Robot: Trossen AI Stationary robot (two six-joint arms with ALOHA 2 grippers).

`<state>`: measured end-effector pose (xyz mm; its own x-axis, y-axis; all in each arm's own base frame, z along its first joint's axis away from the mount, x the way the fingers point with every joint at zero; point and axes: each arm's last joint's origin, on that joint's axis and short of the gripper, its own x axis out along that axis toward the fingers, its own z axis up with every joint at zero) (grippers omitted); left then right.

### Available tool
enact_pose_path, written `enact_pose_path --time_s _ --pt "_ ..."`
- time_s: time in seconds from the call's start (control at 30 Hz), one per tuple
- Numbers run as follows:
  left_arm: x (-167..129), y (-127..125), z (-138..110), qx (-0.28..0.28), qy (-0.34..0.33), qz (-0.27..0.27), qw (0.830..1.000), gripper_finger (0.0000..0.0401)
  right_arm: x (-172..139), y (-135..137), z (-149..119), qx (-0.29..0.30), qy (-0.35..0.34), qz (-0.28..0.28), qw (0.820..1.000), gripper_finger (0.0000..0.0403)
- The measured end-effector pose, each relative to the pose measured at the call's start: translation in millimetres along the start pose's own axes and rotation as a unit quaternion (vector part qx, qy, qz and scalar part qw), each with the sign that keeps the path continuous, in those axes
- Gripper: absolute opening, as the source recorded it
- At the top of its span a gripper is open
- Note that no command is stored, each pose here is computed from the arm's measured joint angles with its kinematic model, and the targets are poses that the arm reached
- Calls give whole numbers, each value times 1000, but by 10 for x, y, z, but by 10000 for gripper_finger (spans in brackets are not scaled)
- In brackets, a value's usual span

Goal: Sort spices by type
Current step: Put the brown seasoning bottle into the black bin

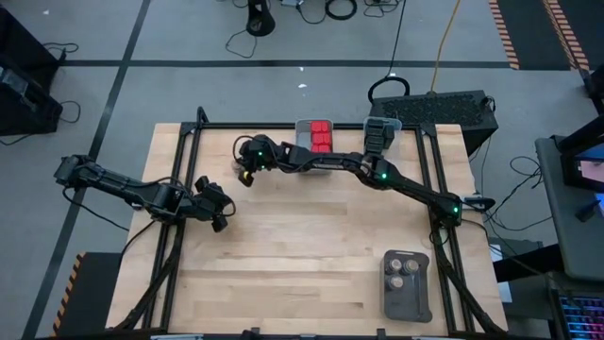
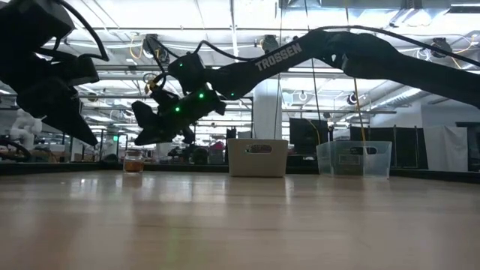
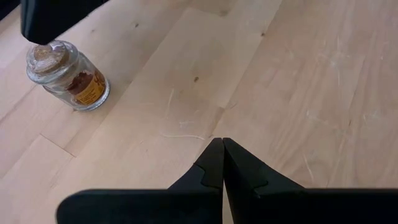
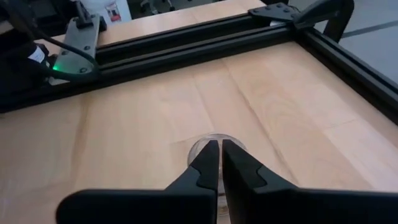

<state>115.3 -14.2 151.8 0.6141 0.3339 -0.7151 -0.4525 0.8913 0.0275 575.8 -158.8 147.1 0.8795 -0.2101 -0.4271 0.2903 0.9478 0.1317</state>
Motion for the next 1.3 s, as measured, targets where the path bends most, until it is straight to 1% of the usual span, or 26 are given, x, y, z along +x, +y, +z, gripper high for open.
enact_pose_path --time_s 0.1,0.3,0.67,0.97,1.03,1.2,1.3 --pt "0 0 0 0 0 0 1000 8 0 3 -2 1 3 12 1000 0" --pt "0 0 0 0 0 0 1000 8 68 -25 -114 11 11 11 1000 0" --pt "0 -1 2 0 -1 -1 1000 8 74 -27 -151 30 26 8 999 0" --pt "0 -2 2 1 -1 -1 1000 8 35 138 -145 30 44 14 999 0" --pt "0 -2 2 0 0 -2 1000 8 -2 176 -128 28 57 13 998 0" --pt "0 -5 1 0 2 -6 1000 8 -130 246 -50 15 90 -13 996 0" --pt "0 -7 4 0 1 -8 1000 8 -196 284 -32 8 115 -17 993 0"
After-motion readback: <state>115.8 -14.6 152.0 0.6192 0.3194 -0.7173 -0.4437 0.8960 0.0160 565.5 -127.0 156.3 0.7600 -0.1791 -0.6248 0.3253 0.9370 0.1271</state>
